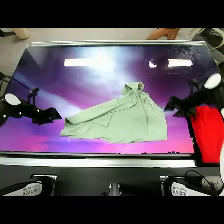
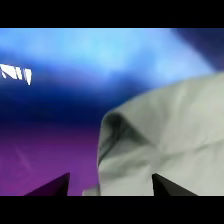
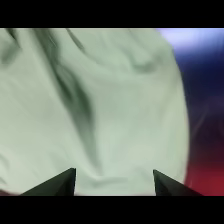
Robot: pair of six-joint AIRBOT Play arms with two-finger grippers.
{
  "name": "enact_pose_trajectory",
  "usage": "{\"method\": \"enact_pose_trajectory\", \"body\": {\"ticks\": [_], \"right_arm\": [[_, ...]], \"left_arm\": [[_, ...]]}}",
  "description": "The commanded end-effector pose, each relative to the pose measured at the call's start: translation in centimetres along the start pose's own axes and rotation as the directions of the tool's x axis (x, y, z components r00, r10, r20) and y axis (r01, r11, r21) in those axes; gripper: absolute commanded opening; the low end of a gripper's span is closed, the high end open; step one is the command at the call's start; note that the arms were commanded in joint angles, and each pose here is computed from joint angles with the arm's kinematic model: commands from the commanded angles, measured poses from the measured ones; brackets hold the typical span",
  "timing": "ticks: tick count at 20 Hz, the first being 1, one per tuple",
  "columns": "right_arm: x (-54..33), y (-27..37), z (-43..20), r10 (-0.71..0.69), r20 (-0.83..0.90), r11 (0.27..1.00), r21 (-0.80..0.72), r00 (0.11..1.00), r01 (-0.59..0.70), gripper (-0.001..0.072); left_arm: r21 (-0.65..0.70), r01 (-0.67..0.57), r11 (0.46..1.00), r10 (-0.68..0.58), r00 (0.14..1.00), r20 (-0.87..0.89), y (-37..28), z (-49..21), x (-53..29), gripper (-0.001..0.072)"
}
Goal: Fold the shirts.
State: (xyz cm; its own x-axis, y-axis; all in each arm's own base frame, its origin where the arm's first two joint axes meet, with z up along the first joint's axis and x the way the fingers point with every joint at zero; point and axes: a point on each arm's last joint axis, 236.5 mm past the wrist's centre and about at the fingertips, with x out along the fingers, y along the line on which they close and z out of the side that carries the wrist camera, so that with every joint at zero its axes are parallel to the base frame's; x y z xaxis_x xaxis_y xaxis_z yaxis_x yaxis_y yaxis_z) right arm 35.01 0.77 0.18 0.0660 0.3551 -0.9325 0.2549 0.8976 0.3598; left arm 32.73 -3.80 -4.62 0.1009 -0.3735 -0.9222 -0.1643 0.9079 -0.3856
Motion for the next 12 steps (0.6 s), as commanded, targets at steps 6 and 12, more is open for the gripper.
{"method": "enact_pose_trajectory", "body": {"ticks": [6,12], "right_arm": [[4.9,-4.2,-8.2,0.023,-0.167,0.995,0.095,0.986,-0.007,0.0562],[5.7,-4.7,-7.0,0.013,-0.122,0.995,0.099,0.992,-0.001,0.0568]], "left_arm": [[0.106,0.047,0.993,-0.029,0.985,-0.168,-0.9,-6.1,5.0,0.0589],[0.104,0.045,0.994,-0.022,0.977,-0.211,-0.9,-6.7,6.4,0.0562]]}}
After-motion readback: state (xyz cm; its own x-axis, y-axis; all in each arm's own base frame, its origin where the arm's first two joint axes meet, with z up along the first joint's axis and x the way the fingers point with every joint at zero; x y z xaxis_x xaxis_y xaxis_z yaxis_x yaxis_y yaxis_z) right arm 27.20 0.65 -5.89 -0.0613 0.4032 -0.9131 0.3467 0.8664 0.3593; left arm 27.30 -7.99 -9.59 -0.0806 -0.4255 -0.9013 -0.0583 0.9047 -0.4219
